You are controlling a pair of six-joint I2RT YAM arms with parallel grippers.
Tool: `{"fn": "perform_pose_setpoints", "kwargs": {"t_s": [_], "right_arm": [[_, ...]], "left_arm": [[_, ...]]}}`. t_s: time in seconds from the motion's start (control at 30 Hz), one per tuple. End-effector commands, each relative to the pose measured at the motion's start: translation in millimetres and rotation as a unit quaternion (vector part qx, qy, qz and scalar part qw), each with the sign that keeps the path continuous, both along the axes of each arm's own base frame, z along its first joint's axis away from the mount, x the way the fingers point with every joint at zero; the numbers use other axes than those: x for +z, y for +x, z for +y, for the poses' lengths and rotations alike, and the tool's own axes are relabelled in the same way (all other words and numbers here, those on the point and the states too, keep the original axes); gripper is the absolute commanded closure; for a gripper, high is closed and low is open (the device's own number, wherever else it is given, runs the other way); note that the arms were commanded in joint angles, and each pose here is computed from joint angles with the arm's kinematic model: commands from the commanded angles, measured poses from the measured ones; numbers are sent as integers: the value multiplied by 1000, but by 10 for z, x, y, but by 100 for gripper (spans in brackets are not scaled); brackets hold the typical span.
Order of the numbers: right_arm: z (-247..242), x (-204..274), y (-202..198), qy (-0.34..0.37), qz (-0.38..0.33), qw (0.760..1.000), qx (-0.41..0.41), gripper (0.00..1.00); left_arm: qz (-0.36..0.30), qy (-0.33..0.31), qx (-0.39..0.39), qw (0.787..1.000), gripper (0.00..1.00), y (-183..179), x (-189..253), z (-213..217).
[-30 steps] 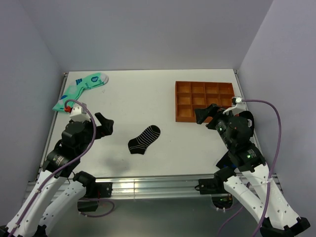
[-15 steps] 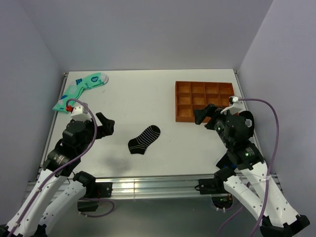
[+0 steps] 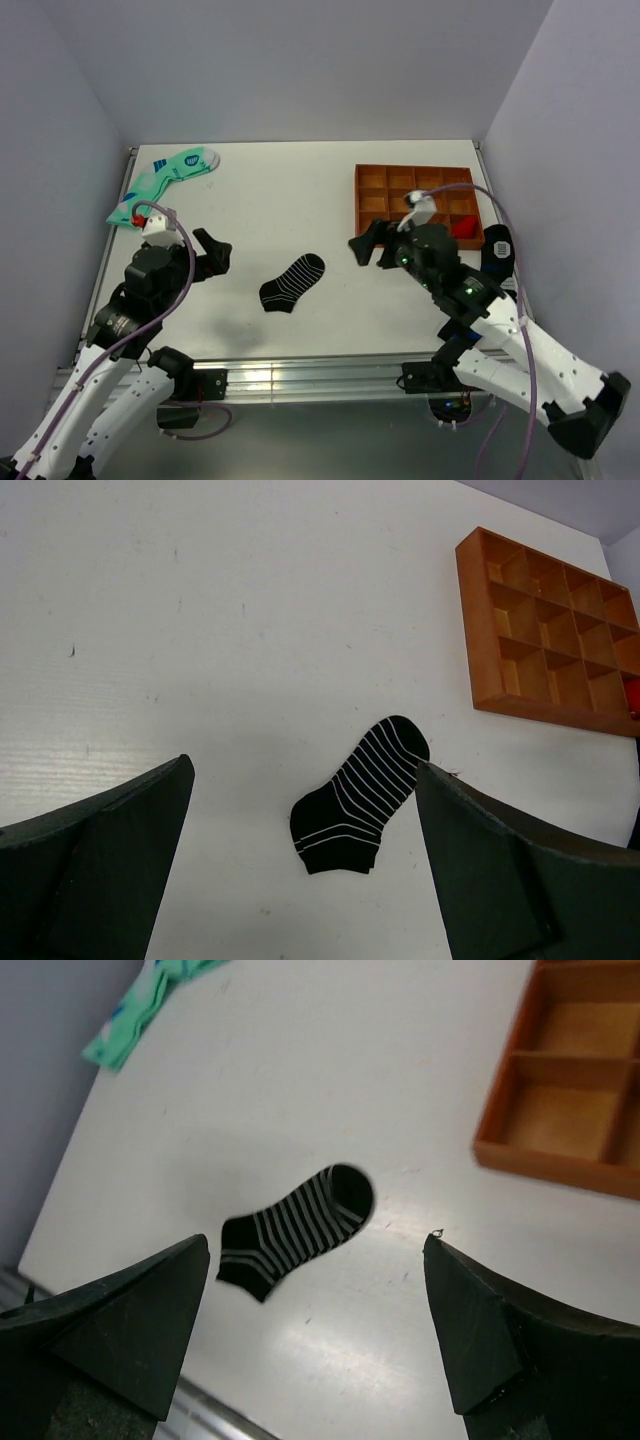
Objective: Roll the socks
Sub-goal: Roll the sock at the center of the board.
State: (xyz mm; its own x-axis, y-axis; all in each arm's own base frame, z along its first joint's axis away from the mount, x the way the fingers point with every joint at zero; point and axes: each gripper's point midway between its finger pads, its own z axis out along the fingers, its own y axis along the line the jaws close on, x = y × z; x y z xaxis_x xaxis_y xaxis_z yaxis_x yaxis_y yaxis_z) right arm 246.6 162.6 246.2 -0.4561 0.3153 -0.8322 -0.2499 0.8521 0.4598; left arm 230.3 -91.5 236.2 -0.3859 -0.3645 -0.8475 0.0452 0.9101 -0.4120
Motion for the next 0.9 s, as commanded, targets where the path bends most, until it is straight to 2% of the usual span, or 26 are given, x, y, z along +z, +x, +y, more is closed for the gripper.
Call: {"fn": "perform_pose_setpoints", "kwargs": {"t_s": [0.0, 0.07, 0.13, 0.2, 0.33, 0.43, 0.47, 0.73, 0.8, 0.87], "right_arm": [[445, 139, -115, -3, -19, 999, 42, 6], [678, -15, -163, -8, -8, 998, 69, 10], [909, -174, -252, -19, 1, 995, 98, 18], [1107, -214, -305, -24, -11, 993, 117, 29], [1624, -510, -572, -81, -25, 980, 179, 38], [1876, -693, -631, -104, -45, 970, 214, 44], [1936, -701, -609, -105, -57, 968, 219, 51], [2301, -1185, -627, -140, -95, 940, 297, 62], [2375, -1228, -624, -134, -101, 935, 313, 66], [2427, -1273, -605, -120, -101, 933, 324, 68]], "left_arm": [[-36, -6, -6, 999, 1, 15, 229, -3], [-40, -7, -4, 999, 1, 8, 247, 10], [-43, -10, -1, 999, 1, -1, 262, 23], [-44, -11, 1, 999, 1, -5, 266, 29], [-42, -9, -1, 999, 0, -1, 255, 22], [-37, -10, -4, 999, 0, 15, 238, -2], [-35, -14, -5, 999, 1, 23, 239, -18], [1, -6, 14, 1000, 1, 113, 119, -12], [27, -29, 17, 999, 0, 141, 28, -85], [51, -57, 15, 997, 5, 169, -104, -186]]}}
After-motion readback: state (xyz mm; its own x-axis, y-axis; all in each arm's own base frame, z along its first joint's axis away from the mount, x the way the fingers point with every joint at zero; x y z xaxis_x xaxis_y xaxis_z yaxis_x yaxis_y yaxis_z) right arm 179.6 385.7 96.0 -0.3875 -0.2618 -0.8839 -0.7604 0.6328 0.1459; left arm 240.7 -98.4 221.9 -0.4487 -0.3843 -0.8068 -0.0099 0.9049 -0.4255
